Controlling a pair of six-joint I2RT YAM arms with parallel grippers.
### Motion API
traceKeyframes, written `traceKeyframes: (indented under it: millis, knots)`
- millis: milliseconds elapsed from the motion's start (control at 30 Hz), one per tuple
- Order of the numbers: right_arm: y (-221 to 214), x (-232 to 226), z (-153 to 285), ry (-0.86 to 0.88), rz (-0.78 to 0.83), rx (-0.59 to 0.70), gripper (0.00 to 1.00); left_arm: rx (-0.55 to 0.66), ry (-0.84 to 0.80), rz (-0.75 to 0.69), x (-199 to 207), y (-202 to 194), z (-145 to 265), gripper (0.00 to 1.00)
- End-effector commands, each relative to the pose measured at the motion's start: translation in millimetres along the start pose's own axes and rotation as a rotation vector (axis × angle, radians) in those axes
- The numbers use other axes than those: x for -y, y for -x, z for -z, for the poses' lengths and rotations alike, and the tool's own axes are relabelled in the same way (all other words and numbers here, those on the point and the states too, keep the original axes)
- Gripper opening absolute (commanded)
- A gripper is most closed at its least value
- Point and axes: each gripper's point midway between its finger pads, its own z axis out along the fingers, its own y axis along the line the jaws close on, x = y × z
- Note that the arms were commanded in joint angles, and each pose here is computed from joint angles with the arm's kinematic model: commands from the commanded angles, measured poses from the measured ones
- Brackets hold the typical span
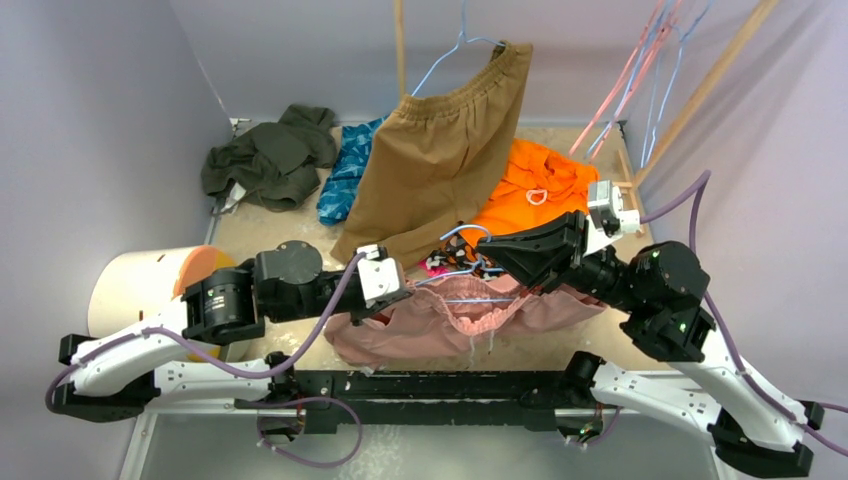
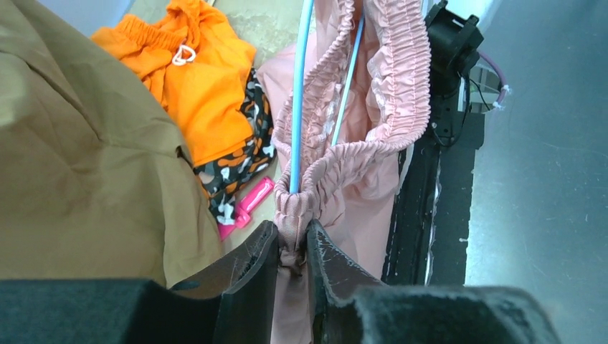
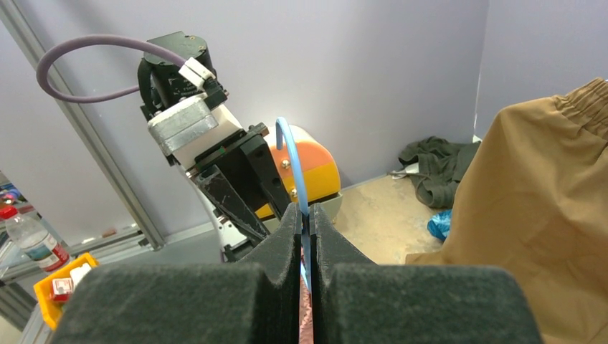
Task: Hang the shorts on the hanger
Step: Hang the shorts on the hanger.
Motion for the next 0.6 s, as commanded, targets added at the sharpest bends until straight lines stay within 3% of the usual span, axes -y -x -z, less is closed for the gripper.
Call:
traceKeyframes:
  millis: [0, 133, 333, 567]
  knots:
    - [24.9, -11.1, -0.9, 0.050, 0.014, 0.091, 0.00, 0.124, -0.021, 0.015, 2.8, 33.3, -5.5, 0.24]
    - [24.3, -9.1, 0.7, 0.036, 0.015, 0.090, 0.00, 0.149, -0.002, 0.015, -1.6, 42.1, 0.3, 0.30]
    - [24.2, -4.6, 3.8, 0.009, 0.019, 0.096, 0.00, 0.252, 0.057, 0.042, -13.0, 63.9, 24.7, 0.53]
    - [21.0, -3.3, -3.1, 0.015, 0.019, 0.088, 0.00, 0.413, 0.039, 0.063, -12.7, 105.9, 27.5, 0.57]
